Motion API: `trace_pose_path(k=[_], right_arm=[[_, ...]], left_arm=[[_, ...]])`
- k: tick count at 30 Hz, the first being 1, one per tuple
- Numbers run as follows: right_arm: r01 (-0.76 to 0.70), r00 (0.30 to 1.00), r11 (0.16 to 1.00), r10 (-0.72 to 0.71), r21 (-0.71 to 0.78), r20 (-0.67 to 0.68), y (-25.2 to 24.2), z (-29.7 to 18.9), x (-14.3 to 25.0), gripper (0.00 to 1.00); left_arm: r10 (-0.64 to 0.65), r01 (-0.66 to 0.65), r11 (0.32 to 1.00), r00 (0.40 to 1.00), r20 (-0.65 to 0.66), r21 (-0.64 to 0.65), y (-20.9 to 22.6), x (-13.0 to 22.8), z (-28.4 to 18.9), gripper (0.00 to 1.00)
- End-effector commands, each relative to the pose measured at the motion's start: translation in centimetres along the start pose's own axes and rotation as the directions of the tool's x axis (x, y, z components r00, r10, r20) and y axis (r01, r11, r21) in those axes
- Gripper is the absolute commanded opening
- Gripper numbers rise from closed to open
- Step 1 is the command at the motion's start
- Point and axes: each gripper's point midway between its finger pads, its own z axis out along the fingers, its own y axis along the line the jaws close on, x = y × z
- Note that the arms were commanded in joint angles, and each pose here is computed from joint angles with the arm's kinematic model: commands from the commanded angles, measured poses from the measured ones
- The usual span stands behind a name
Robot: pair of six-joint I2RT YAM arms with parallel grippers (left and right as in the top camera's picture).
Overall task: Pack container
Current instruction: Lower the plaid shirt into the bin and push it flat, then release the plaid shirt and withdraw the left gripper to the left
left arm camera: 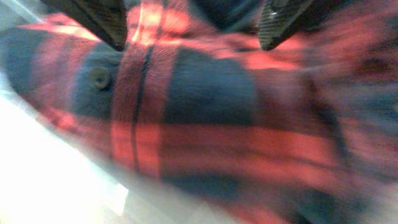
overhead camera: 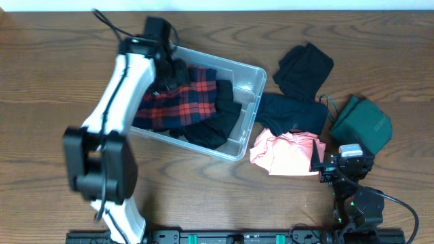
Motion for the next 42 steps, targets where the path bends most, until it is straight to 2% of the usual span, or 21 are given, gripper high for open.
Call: trace_pose_path(k=[1,4,6,12,17,22,24,26,30,32,35,38,42], right_arm=[[0.014,1.000,1.000,-0.014,0.011,0.001,-0.2,0.0,0.1,0.99],[0.014,1.000,1.000,-0.014,0.011,0.001,-0.2,0.0,0.1,0.99],[0.014,1.000,1.000,-0.014,0.011,0.001,-0.2,0.0,0.1,0.99],[0.014,1.000,1.000,-0.014,0.011,0.001,-0.2,0.0,0.1,0.99],[0.014,1.000,1.000,-0.014,0.011,0.001,-0.2,0.0,0.1,0.99],[0.014,1.000,1.000,-0.014,0.011,0.001,-0.2,0.0,0.1,0.99],[0.014,1.000,1.000,-0.014,0.011,0.001,-0.2,0.0,0.1,0.99],[0.014,1.000,1.000,-0.014,0.011,0.001,-0.2,0.0,0.1,0.99],[0.014,1.000,1.000,-0.014,0.011,0.001,-0.2,0.0,0.1,0.99],[0.014,1.000,1.000,-0.014,0.011,0.001,-0.2,0.0,0.1,0.99],[0.014,1.000,1.000,-0.014,0.011,0.001,-0.2,0.0,0.1,0.99],[0.014,1.000,1.000,-0.014,0.011,0.001,-0.2,0.0,0.1,0.99],[0.014,1.000,1.000,-0.014,0.011,0.001,-0.2,0.0,0.1,0.99]], left_arm=[[-0.059,0.104,0.982,0.962,0.266,-0.158,4.7,-3.9,-8.4,0.76],[-0.082,0.139,0.963,0.967,0.240,-0.230,8.4,-3.1,-9.7,0.85],[-0.084,0.131,0.959,0.978,0.192,-0.250,10.5,-2.6,-9.4,0.87],[0.104,-0.101,0.994,0.993,0.060,-0.044,11.3,-2.7,-6.0,0.84],[0.151,-0.150,0.988,0.989,0.006,-0.045,13.5,-2.7,-3.6,0.83],[0.134,-0.137,0.990,0.989,-0.057,-0.041,14.6,-2.3,-1.0,0.81],[0.129,-0.132,0.991,0.988,-0.082,-0.032,14.7,-1.9,-0.1,0.78],[0.123,-0.125,0.992,0.987,-0.103,-0.013,14.5,-1.6,0.7,0.66],[0.102,-0.104,0.994,0.986,-0.134,-0.013,14.7,-1.1,1.4,0.33],[0.099,-0.102,0.995,0.984,-0.148,-0.014,14.8,-0.8,1.4,0.22],[0.096,-0.099,0.995,0.982,-0.162,-0.016,14.9,-0.4,1.4,0.21],[0.087,-0.091,0.996,0.979,-0.183,-0.015,14.9,0.1,1.3,0.11],[0.058,-0.063,0.998,0.975,-0.213,-0.020,14.9,0.8,1.1,0.06]])
